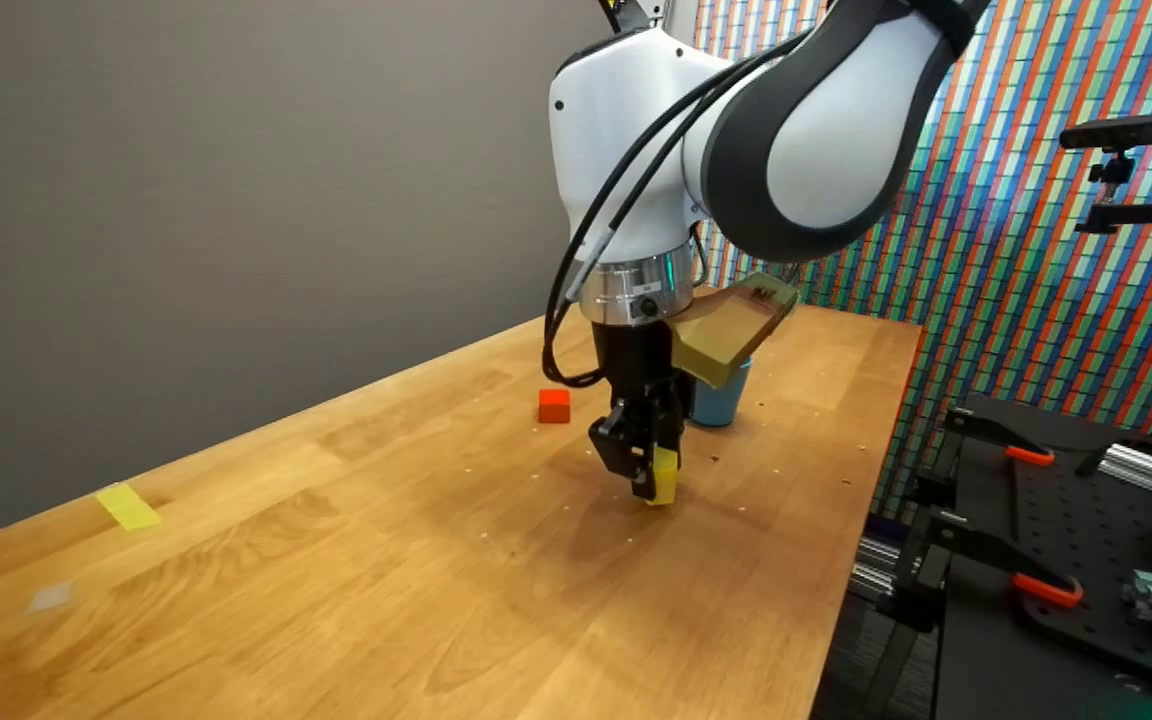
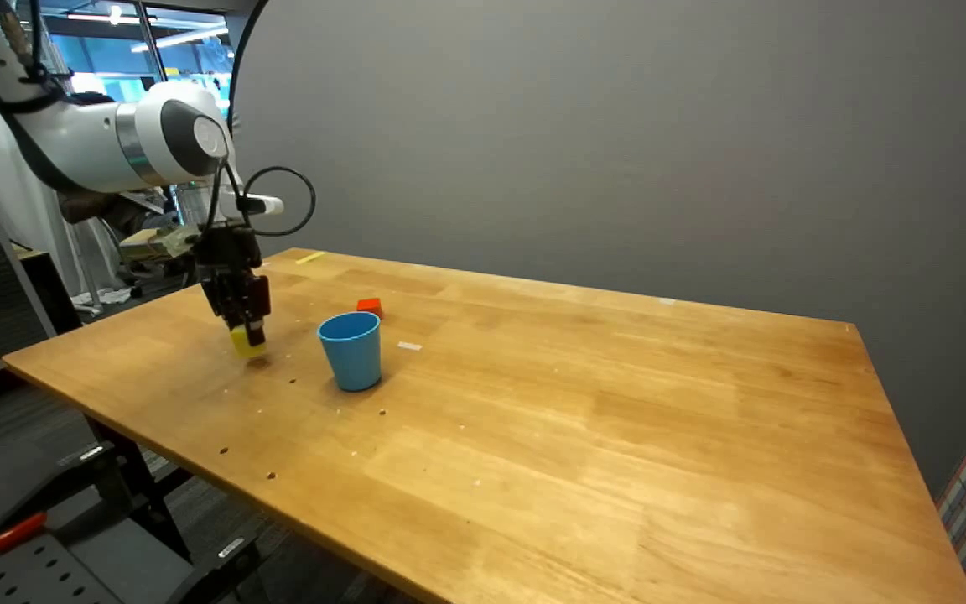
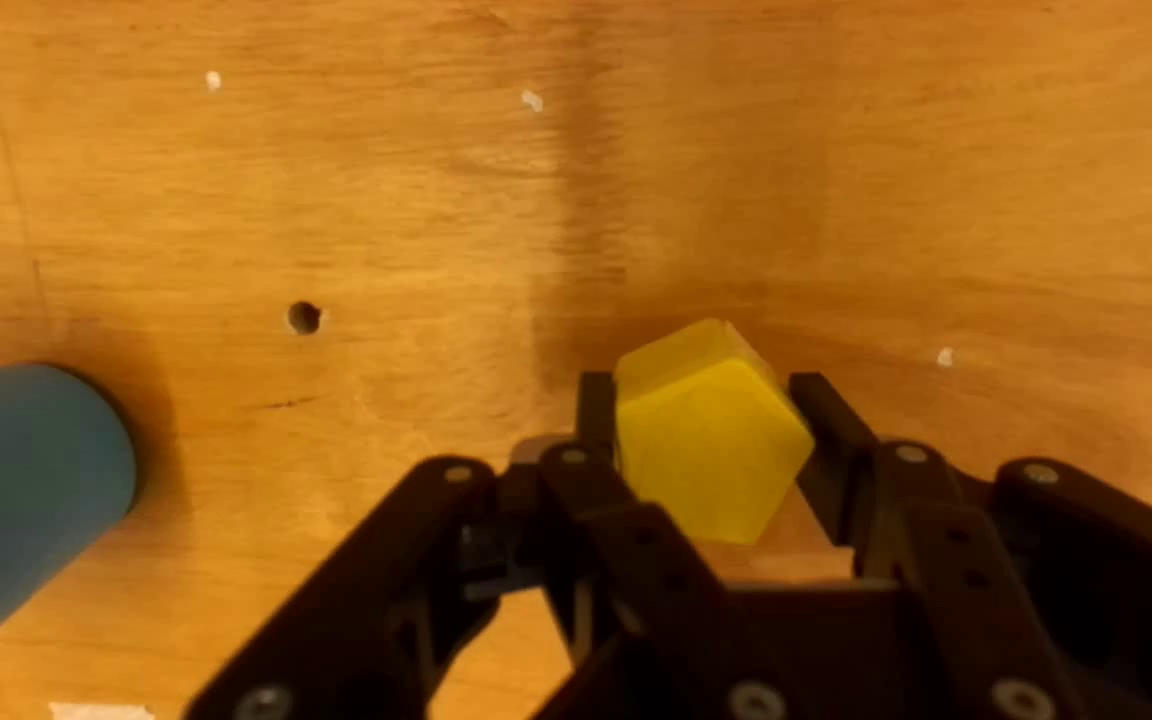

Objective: Put the yellow cube inside the blue cup

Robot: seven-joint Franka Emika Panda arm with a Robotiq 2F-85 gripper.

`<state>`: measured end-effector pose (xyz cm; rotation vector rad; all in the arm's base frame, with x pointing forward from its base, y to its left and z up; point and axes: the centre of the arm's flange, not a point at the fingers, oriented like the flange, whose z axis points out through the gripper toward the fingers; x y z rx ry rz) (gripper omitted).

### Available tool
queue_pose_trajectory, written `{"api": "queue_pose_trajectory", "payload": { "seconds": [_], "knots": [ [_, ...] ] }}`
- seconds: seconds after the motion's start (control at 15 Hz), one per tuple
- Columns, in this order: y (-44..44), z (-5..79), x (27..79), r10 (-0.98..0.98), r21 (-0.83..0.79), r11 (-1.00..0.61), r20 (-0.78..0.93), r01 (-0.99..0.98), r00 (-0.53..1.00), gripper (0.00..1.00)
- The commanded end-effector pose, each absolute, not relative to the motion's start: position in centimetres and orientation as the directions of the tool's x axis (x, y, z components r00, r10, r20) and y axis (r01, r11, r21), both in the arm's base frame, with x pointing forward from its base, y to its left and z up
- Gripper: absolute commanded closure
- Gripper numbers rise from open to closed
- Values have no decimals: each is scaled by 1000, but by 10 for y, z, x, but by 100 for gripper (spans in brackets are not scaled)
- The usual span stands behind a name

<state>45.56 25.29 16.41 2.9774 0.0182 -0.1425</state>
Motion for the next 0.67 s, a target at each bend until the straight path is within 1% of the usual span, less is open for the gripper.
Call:
{"api": "queue_pose_trajectory", "payload": {
  "seconds": [0.0, 0.13, 0.33, 0.6],
  "knots": [
    [227, 248, 466, -129, 142, -981, 11, -129, 992, 78],
    [206, 285, 473, -204, 147, -965, 93, -216, 975, 78],
    [164, 328, 474, -337, 155, -919, 169, -363, 926, 78],
    [111, 343, 464, -513, 171, -823, 185, -542, 838, 78]
  ]
}}
